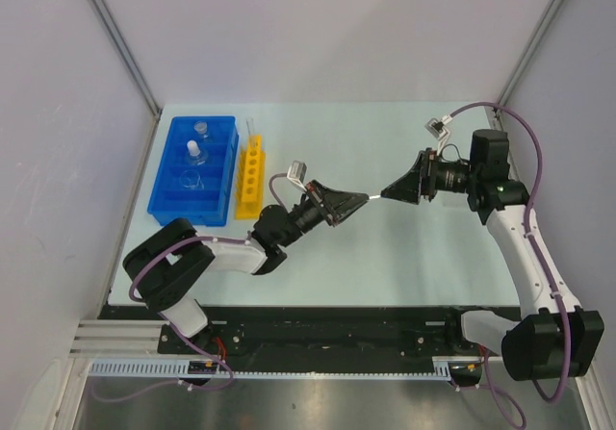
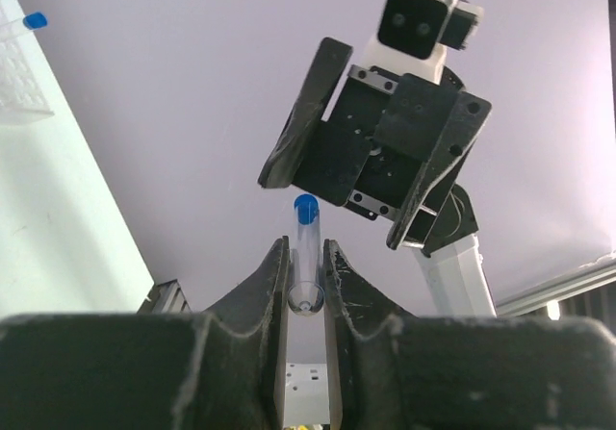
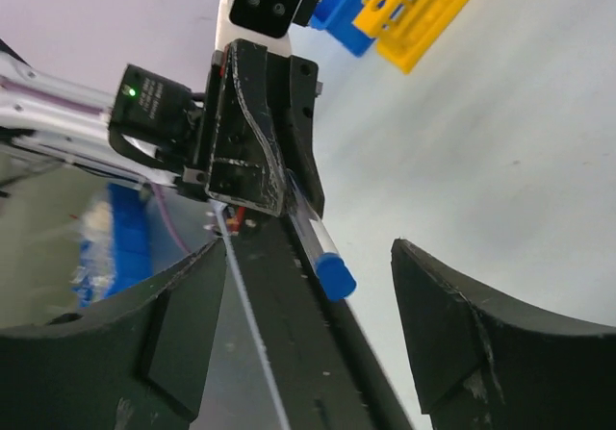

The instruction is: Organize the chemistry lab equipment

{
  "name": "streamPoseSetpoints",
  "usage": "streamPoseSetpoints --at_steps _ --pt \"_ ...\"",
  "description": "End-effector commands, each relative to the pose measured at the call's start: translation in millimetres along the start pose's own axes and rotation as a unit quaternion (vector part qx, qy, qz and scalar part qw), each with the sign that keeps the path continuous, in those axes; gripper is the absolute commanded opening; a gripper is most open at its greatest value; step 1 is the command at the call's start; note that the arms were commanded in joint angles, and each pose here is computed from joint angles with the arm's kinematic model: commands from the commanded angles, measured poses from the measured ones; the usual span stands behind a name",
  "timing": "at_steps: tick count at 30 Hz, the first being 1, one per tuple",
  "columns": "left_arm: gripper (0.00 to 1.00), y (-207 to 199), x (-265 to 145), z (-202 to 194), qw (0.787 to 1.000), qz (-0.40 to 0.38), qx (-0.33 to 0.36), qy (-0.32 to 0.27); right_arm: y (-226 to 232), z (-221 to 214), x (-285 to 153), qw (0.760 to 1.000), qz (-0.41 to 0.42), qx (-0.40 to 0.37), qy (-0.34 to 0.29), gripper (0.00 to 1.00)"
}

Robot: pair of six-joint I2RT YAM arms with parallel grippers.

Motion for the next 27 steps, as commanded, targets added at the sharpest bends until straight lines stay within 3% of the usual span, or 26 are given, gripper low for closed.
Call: streamPoseSetpoints --at_steps 1,4,8,13,23,27 --pt "0.16 -39.9 8.6 0.9 0.995 -0.099 0.001 -0.015 7.9 14.6 7.4 0.996 0.021 0.088 -0.013 0.72" --pt "0.16 -39.0 11.2 0.0 0.995 -0.1 0.001 -0.016 3.0 10.6 10.8 0.991 0.031 0.129 -0.014 0.64" --pt "0.16 -35.3 13.7 -0.5 0.995 -0.097 0.0 -0.021 1.9 6.4 12.9 0.985 0.053 0.162 -0.013 0.45" --pt "0.17 -32.3 16.2 2.5 0.995 -0.092 0.003 -0.038 1.4 1.4 14.1 0.982 0.06 0.178 -0.009 0.41" --pt "0.17 -29.0 18.6 1.9 0.996 -0.078 0.009 -0.047 -6.0 2.1 10.4 0.98 0.058 0.189 -0.029 0.18" --pt "0.22 -27.4 18.6 0.2 0.996 -0.075 0.009 -0.042 -8.5 3.6 6.0 0.981 0.05 0.184 -0.039 0.13"
Point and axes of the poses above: each gripper's point midway between its finger pads, its own x axis out along the fingers, its own y axis along the line the jaws close on, z = x × y, the point moved 9 cm from there along -x, back along the fingers, and after that the axes turned 5 degrees about -x, right-handed, at the moved point
